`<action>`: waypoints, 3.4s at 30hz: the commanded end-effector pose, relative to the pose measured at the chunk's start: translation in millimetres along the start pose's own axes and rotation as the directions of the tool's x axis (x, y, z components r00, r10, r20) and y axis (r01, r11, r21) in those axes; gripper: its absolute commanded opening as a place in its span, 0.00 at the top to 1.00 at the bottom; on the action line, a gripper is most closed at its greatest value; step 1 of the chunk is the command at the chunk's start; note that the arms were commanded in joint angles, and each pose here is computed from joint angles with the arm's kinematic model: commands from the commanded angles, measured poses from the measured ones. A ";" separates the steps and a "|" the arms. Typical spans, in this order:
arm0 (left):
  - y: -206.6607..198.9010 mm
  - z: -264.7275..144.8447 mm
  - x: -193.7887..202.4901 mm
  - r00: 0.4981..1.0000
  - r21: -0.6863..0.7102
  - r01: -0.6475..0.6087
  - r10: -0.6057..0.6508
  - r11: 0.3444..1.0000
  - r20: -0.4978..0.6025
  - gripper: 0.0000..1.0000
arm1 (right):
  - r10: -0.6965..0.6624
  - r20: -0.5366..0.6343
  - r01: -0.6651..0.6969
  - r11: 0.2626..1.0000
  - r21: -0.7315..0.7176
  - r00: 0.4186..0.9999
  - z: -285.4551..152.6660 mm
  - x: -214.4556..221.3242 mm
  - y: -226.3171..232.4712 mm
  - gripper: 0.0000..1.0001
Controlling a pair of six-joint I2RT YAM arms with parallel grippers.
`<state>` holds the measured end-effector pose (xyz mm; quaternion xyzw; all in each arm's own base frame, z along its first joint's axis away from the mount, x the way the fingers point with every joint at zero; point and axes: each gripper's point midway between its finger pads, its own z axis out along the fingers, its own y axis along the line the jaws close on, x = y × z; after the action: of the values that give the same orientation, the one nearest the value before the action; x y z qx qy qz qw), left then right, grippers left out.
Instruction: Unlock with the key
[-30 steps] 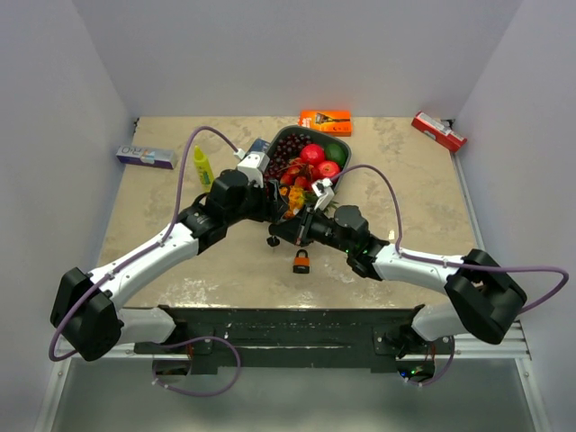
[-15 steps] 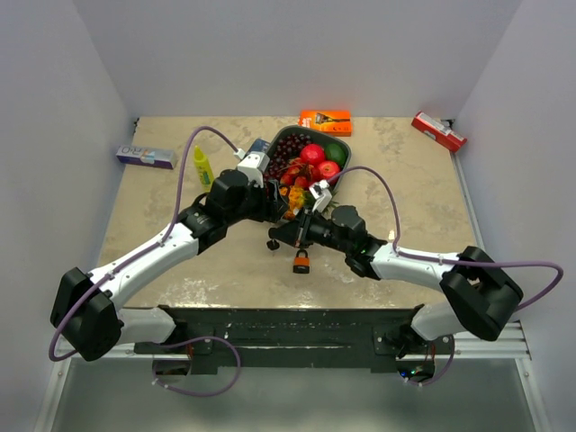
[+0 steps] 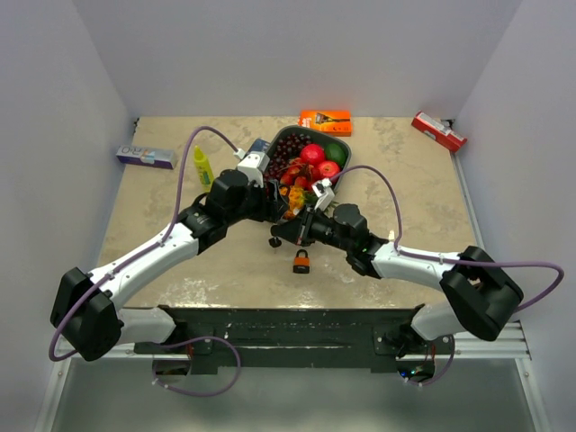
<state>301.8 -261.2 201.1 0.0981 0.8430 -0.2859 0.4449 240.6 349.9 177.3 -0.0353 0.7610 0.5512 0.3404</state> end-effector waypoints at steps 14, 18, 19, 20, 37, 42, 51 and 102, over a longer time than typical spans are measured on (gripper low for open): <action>-22.4 -8.1 -40.0 0.983 0.099 0.025 -0.042 0.995 0.176 1.00 | 0.042 0.123 -0.033 0.997 -0.076 0.992 12.3 -42.3 28.7 1.00; -23.0 -8.2 -38.9 0.983 0.098 0.023 -0.040 0.995 0.177 1.00 | 0.055 0.158 -0.045 0.997 -0.066 0.986 14.2 -50.8 28.3 1.00; -23.6 -8.6 -39.1 0.983 0.099 0.022 -0.039 0.995 0.178 1.00 | 0.058 0.167 -0.048 0.997 -0.064 0.984 13.6 -52.9 28.8 1.00; -23.4 -8.0 -37.9 0.984 0.097 0.022 -0.039 0.995 0.175 1.00 | 0.060 0.174 -0.050 0.997 -0.061 0.983 13.3 -53.9 28.1 1.00; -18.3 -5.8 -34.8 0.982 0.039 -0.014 0.006 0.999 0.188 1.00 | 0.097 0.313 -0.122 0.991 0.061 0.945 -3.2 -75.1 5.0 1.00; -19.8 -4.4 -30.5 0.982 0.020 -0.033 0.029 0.999 0.185 1.00 | 0.088 0.346 -0.122 0.990 0.078 0.934 -2.1 -84.8 5.4 1.00; -24.7 -2.4 -24.0 0.984 0.021 -0.048 0.044 0.999 0.173 1.00 | 0.067 0.423 -0.111 0.991 0.080 0.904 -4.7 -104.9 10.3 1.00; -65.4 5.1 21.0 0.999 0.184 -0.024 0.015 0.983 0.050 1.00 | -0.091 0.746 0.130 0.991 0.006 0.660 -54.4 -196.8 34.6 1.00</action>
<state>315.5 -290.1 235.6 0.0779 0.7774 -0.3031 0.5457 293.7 322.6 219.2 0.0308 0.7021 0.5372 0.4663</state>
